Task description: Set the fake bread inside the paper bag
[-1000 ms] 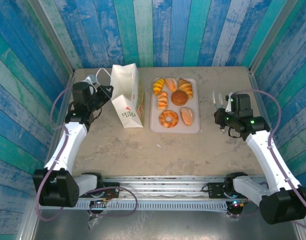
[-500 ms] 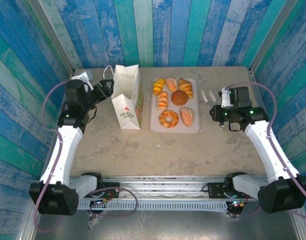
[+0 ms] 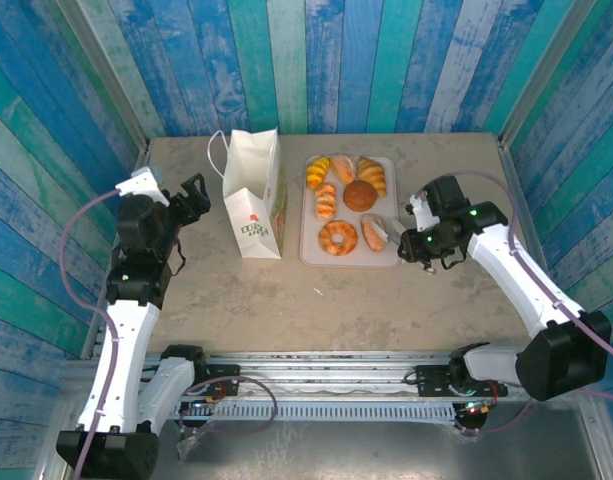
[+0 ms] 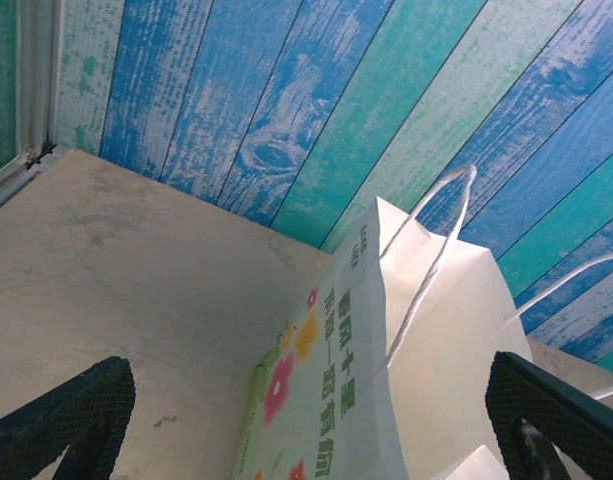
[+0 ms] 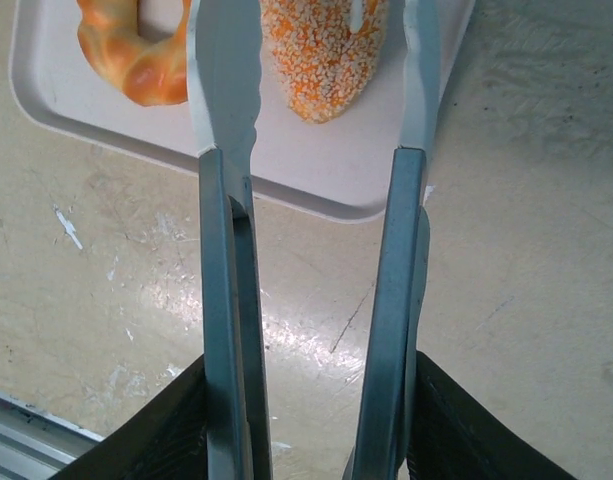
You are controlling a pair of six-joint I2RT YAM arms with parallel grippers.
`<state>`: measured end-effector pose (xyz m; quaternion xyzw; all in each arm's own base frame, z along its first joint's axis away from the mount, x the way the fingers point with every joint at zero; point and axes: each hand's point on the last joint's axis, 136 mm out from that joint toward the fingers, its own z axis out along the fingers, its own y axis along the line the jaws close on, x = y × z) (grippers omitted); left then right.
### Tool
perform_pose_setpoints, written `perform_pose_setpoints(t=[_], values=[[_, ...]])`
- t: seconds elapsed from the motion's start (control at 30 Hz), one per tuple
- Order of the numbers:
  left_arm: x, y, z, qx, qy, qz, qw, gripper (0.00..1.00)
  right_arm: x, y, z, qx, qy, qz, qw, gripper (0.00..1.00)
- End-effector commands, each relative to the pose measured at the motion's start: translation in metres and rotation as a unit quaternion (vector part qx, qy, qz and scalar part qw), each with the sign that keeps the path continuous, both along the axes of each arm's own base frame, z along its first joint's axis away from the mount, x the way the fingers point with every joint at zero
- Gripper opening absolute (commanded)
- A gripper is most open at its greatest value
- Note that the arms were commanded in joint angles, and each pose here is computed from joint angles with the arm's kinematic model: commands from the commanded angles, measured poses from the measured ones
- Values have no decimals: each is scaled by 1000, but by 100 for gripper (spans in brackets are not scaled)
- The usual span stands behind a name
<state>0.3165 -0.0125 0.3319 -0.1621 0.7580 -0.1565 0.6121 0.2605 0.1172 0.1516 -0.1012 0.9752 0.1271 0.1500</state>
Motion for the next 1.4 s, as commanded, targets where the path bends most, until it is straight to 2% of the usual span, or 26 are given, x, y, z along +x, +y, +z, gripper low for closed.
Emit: perform_pose_setpoints(t=[0.0, 0.4, 0.83, 1.0, 1.13, 1.37], values=[[-1, 5, 1, 16, -5, 13, 1000, 94, 6, 10, 7, 11, 1, 8, 1000, 50], [0, 4, 1, 16, -5, 10, 1000, 94, 15, 11, -3, -7, 15, 8, 1000, 58], [2, 3, -1, 13, -2, 7, 1000, 94, 27, 17, -26, -10, 33, 9, 999, 58], [2, 2, -1, 13, -1, 6, 1000, 94, 29, 17, -31, -11, 36, 7, 999, 53], [1, 2, 0, 13, -1, 6, 1000, 94, 28, 16, -28, -12, 31, 5, 999, 45], [-1, 0, 7, 8, 2, 1, 1000, 94, 22, 8, -4, -21, 1, -4, 1000, 36]])
